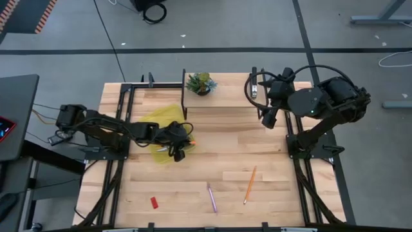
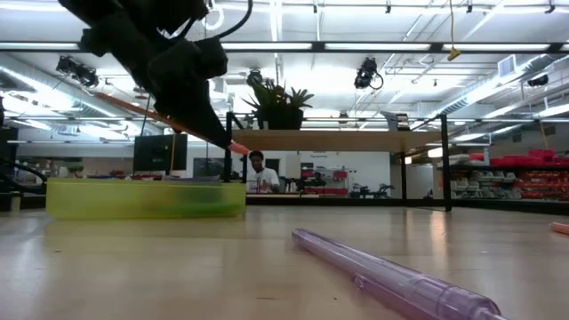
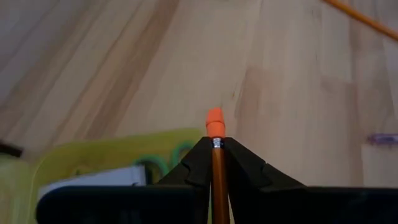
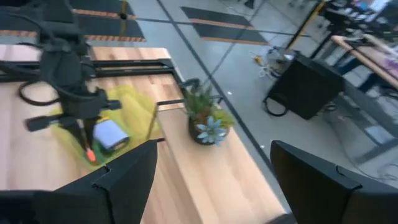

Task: Pack school essentials
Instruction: Put the left orange pencil into the yellow supply box

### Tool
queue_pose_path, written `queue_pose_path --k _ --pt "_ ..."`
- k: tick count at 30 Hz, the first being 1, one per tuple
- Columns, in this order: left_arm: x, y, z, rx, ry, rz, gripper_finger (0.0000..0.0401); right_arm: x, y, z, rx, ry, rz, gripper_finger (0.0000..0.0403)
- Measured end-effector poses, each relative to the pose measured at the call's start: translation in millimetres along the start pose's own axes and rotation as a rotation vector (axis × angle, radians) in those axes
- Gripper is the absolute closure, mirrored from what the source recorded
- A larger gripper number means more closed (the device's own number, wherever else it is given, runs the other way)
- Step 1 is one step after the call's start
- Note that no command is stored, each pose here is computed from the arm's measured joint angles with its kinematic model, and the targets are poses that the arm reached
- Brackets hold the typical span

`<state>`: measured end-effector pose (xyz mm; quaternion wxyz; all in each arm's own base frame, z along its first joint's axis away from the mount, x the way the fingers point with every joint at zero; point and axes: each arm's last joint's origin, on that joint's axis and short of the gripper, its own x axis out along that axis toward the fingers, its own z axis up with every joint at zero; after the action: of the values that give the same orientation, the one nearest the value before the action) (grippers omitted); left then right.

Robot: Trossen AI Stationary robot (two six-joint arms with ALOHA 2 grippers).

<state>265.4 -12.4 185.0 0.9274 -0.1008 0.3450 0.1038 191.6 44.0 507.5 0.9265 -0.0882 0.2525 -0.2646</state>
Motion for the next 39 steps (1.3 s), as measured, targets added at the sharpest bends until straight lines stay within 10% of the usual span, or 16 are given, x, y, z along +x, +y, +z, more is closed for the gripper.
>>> queue_pose_path --k 32,39 --pt "-1 -10 -42 -0.068 -0.074 0.166 0.0361 -9 -13 -5 -0.024 -0.004 -0.051 0.0110" --pt "-1 -10 -41 -0.070 -0.080 0.174 0.0312 -9 -13 -5 -0.024 -0.004 -0.051 0.0110"
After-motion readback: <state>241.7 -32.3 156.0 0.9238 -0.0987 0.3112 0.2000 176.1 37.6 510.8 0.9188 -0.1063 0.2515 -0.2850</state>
